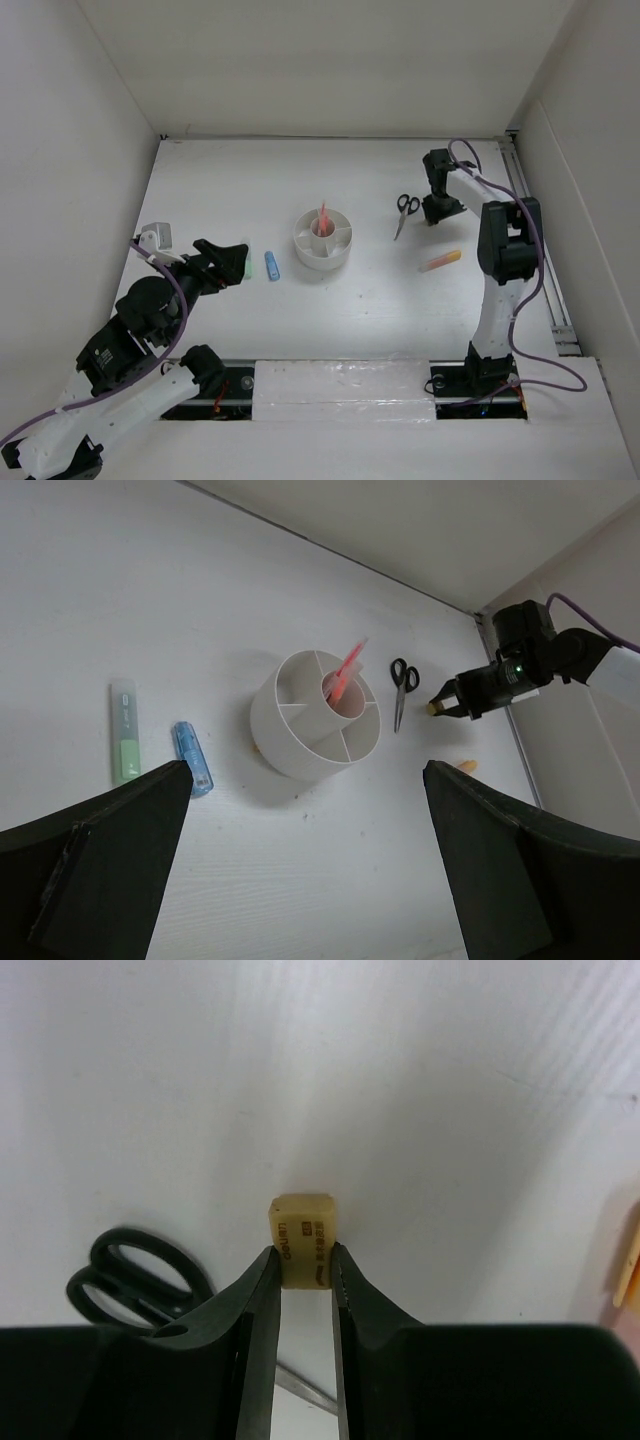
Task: Sort the stationery into containers
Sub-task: Pick up the stationery from the center of the board, then place the stationery in the storage box.
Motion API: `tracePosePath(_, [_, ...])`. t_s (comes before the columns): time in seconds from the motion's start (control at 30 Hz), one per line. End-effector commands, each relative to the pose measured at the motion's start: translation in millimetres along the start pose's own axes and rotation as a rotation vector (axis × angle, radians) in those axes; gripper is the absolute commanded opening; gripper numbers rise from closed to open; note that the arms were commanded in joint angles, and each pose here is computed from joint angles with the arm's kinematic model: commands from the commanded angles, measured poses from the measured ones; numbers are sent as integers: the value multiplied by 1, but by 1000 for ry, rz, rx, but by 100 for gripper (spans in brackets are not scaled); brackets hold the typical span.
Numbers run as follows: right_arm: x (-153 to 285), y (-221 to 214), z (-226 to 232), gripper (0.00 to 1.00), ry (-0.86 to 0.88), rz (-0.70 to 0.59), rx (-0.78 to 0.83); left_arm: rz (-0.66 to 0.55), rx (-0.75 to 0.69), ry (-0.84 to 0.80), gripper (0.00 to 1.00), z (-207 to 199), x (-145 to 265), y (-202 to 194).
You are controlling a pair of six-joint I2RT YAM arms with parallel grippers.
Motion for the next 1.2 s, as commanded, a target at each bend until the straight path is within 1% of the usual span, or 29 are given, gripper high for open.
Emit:
tracePosePath(0.0, [44,17,39,0,234,-70,152,-11,-4,-11,100,-4,-5,1])
tracePosePath(0.03, [60,14,51,0,295,-109,195,-11,-4,-11,100,-4,-5,1])
tracePosePath(0.07, [83,10,61,0,387,-149,286,-11,-4,-11,100,-4,-5,1])
tracePosePath(0.1, [92,14,60,0,405,-164,328,-11,-4,-11,100,-4,-5,1])
tracePosePath(0.13, [108,11,72,0,504,-169,353,-11,-4,-11,100,-4,-5,1])
tracePosePath(0.17, [113,-4,71,0,575,-153,436,-19,1,-16,100,-4,-3,2])
tracePosePath(0.2, [123,-7,73,0,662,-147,498,-19,1,-16,100,-4,-3,2])
tracePosePath(0.23, [151,-7,71,0,771,-162,563,-19,1,-16,100,-4,-3,2])
tracePosePath(0.27, [159,-21,73,0,915,-108,617,-31,7,-13,100,-2,-1,4])
tracePosePath(0.3, [175,-28,73,0,1018,-71,647,-31,7,-13,100,-2,-1,4])
tracePosePath(0.33, [195,-33,70,0,1103,-86,729,-31,7,-13,100,-2,-1,4])
tracePosePath(0.37, [204,-46,68,0,1169,-59,802,-31,7,-13,100,-2,-1,4])
tracePosePath(0.4, [222,-61,66,0,1208,-64,863,-31,7,-13,100,-2,-1,4])
tracePosePath(0.47, [233,-79,60,0,1261,-61,992,-38,7,-3,100,-1,-2,5])
tracePosePath(0.5, [242,-93,54,0,1301,-19,1038,-32,2,1,100,-1,-3,4])
tracePosePath(0.53, [244,-96,53,0,1317,-5,1056,-37,13,9,100,-1,-4,5])
tracePosePath(0.57, [249,-106,47,0,1363,26,1120,-37,13,9,100,-1,-4,5])
tracePosePath(0.63, [246,-114,45,0,1365,52,1138,-37,13,9,100,-1,-4,5])
tracePosePath(0.67, [241,-122,43,0,1380,55,1203,-37,13,9,100,-1,-4,5])
tracePosePath(0.77, [236,-134,37,0,1406,99,1269,-37,13,9,100,-1,-4,5])
tracePosePath(0.83, [234,-146,33,0,1429,101,1311,-44,19,4,100,0,-2,6])
tracePosePath(0.93, [224,-147,29,0,1405,101,1326,-46,23,-8,100,-2,-2,7])
tracePosePath(0.97, [223,-153,24,0,1409,126,1341,-46,24,-9,100,-2,-2,7])
tracePosePath(1.0, [225,-153,24,0,1427,120,1351,-46,24,-9,100,-2,-2,7])
tracePosePath(1.07, [220,-168,20,0,1425,140,1389,-41,14,-16,100,-3,-1,6])
tracePosePath(1.17, [210,-174,15,0,1391,146,1402,-34,9,-12,100,-4,-3,5])
Point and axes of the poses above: each gripper's point midway between its finger pads, its own x axis back along the fingers, its own z axis along the line the jaws close on, y = z × x, the point moved 4 cm from there along x, back along the fingers, and after that the axes turned 4 degrees about -x, right-handed, at the moved point
